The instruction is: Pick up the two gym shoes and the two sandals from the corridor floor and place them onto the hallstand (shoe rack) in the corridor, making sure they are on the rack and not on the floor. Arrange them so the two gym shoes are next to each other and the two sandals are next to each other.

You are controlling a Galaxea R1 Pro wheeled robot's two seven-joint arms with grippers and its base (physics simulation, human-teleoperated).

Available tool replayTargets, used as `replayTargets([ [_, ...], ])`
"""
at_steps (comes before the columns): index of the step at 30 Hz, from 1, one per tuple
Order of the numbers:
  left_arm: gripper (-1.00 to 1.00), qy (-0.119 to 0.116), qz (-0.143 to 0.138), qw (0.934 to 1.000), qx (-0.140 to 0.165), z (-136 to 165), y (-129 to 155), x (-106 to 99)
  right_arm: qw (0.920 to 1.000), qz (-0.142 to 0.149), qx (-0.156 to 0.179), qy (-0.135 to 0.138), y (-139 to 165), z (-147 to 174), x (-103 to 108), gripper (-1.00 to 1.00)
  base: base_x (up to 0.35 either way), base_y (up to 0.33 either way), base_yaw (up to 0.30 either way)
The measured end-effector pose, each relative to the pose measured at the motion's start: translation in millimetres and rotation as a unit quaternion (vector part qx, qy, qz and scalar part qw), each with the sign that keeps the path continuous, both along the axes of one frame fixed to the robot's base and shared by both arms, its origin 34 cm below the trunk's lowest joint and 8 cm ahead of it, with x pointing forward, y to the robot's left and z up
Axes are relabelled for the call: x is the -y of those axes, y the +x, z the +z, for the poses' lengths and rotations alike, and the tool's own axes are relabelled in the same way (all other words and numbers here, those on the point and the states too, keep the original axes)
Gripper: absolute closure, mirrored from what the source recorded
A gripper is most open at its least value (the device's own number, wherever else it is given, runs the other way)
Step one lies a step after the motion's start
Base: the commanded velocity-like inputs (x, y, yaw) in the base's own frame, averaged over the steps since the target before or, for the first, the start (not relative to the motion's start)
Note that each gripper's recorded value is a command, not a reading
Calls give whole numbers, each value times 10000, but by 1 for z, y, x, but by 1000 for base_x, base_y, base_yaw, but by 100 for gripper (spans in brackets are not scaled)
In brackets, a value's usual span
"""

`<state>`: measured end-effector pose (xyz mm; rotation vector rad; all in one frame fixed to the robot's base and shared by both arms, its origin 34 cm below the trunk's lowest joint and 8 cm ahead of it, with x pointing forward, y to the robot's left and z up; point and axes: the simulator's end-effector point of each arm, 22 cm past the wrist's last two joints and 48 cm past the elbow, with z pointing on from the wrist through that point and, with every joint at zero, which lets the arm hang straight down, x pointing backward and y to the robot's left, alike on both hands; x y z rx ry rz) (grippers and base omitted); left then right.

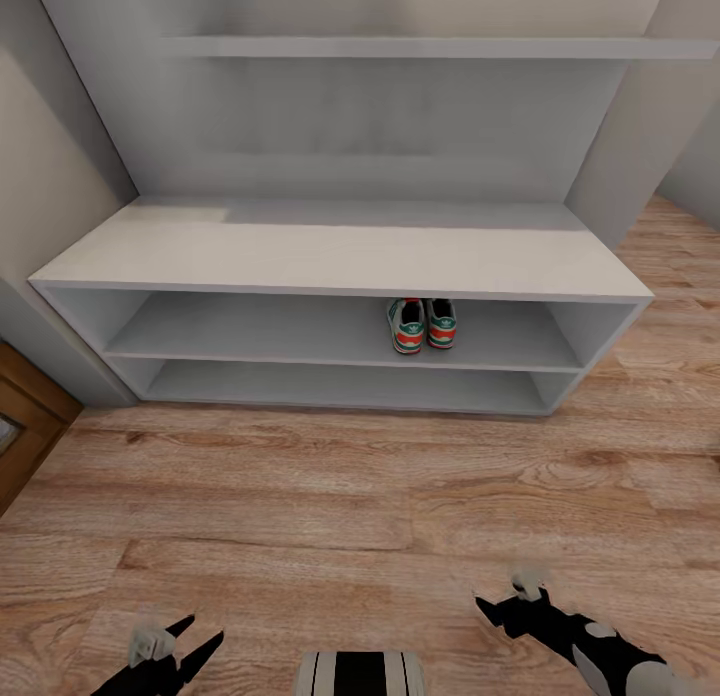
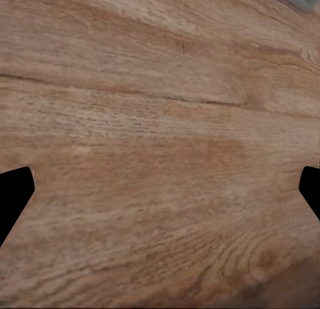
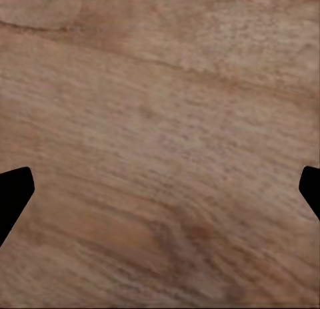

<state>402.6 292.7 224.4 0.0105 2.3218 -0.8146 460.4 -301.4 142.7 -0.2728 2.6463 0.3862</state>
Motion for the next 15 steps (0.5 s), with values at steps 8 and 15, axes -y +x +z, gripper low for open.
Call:
replayTargets([
  [8, -100, 415, 273, 9987, -135, -15, -16, -17, 10000, 64, 2, 10, -31, -4, 3, -100, 0, 0, 0],
  [15, -100, 451, 290, 9985, -114, -15, -16, -19, 10000, 59, -47, 6, -40, -6, 3, -100, 0, 0, 0],
])
